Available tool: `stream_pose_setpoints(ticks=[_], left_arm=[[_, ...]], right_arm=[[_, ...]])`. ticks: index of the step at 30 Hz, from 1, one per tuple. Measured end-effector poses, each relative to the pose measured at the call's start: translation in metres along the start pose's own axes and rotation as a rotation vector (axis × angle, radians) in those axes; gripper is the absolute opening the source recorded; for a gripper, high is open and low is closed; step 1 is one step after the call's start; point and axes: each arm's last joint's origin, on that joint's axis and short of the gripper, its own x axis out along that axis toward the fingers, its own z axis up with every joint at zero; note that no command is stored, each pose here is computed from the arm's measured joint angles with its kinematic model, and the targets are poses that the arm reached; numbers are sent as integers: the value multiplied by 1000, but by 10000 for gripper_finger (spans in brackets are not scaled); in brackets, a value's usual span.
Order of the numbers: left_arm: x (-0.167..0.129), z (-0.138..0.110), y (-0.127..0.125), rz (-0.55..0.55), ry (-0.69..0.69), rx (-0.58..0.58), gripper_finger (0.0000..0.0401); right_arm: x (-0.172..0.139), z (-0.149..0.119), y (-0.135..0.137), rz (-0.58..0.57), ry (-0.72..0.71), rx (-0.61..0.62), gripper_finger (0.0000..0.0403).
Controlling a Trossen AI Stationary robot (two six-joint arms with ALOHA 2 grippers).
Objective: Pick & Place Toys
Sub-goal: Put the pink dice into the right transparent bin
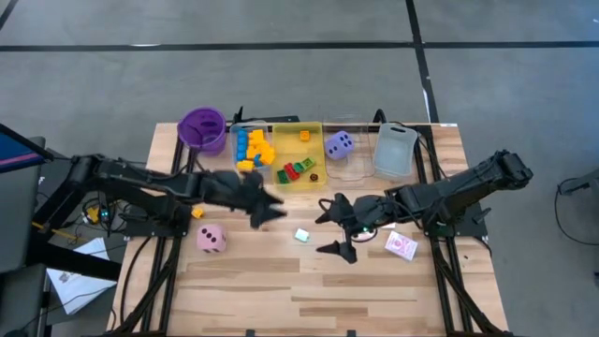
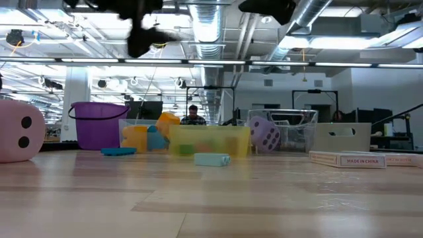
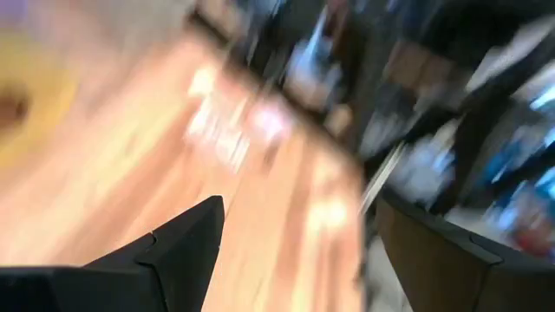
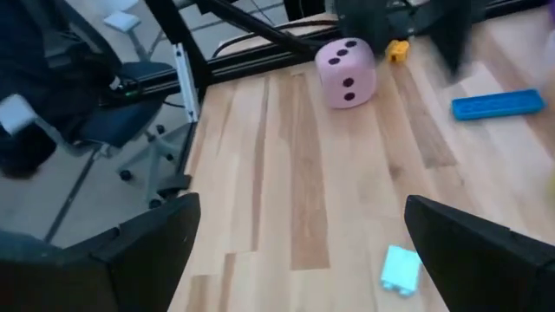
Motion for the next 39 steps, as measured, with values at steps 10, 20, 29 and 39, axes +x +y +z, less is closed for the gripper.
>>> stream_pose_setpoints(ticks=[10, 20, 29, 39], left_arm=[[-26, -56, 19, 268, 581, 121, 296], [-63, -71, 40, 585, 876, -5, 296], [-72, -76, 41, 590, 1020, -72, 296], [-79, -77, 44, 675, 1051, -99, 296]], right_arm=[[1, 8, -21, -93, -36, 28, 398], [0, 15, -42, -166, -68, 157, 398], [0, 17, -49, -185, -81, 218, 398], [0, 17, -49, -181, -79, 217, 398]])
